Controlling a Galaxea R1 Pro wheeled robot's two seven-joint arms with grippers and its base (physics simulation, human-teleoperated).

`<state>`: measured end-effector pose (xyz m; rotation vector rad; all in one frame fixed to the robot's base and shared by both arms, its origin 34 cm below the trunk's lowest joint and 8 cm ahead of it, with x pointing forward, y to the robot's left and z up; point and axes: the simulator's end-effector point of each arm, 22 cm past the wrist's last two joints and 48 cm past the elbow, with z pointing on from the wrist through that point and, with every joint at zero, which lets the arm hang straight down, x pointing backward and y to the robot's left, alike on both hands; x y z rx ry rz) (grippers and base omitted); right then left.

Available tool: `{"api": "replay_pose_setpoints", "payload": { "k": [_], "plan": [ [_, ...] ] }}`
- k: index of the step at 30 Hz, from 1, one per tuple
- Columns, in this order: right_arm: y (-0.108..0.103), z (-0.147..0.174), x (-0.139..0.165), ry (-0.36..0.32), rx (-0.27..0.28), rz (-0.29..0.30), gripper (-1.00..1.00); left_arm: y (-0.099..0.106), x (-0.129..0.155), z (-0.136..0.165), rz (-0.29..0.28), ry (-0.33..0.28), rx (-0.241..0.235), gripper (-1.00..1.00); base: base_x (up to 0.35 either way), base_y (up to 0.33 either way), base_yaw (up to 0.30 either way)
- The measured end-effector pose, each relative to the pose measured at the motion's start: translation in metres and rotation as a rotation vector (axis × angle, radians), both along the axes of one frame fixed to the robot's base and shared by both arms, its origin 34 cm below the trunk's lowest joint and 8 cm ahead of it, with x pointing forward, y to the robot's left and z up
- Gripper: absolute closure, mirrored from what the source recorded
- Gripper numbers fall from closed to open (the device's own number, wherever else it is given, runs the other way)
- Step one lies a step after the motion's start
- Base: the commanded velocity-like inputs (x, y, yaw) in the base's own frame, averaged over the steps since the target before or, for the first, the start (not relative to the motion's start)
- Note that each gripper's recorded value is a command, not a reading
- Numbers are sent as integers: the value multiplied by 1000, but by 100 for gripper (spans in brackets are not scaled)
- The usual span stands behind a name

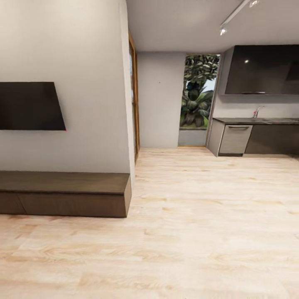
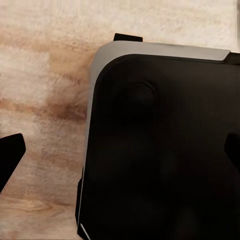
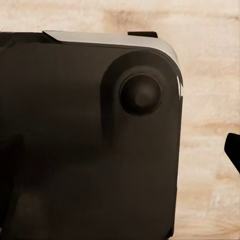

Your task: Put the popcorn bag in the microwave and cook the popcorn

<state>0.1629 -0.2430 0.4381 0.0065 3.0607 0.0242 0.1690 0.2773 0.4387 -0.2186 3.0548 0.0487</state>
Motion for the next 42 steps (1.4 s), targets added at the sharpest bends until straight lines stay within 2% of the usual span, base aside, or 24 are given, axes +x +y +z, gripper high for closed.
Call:
{"api": "replay_pose_setpoints", "payload": {
  "k": [42],
  "plan": [
    [-3, 0, 1, -3, -7, -3, -100, 0, 1, 0, 0, -4, 0, -100, 0, 0, -242]
  ]
}}
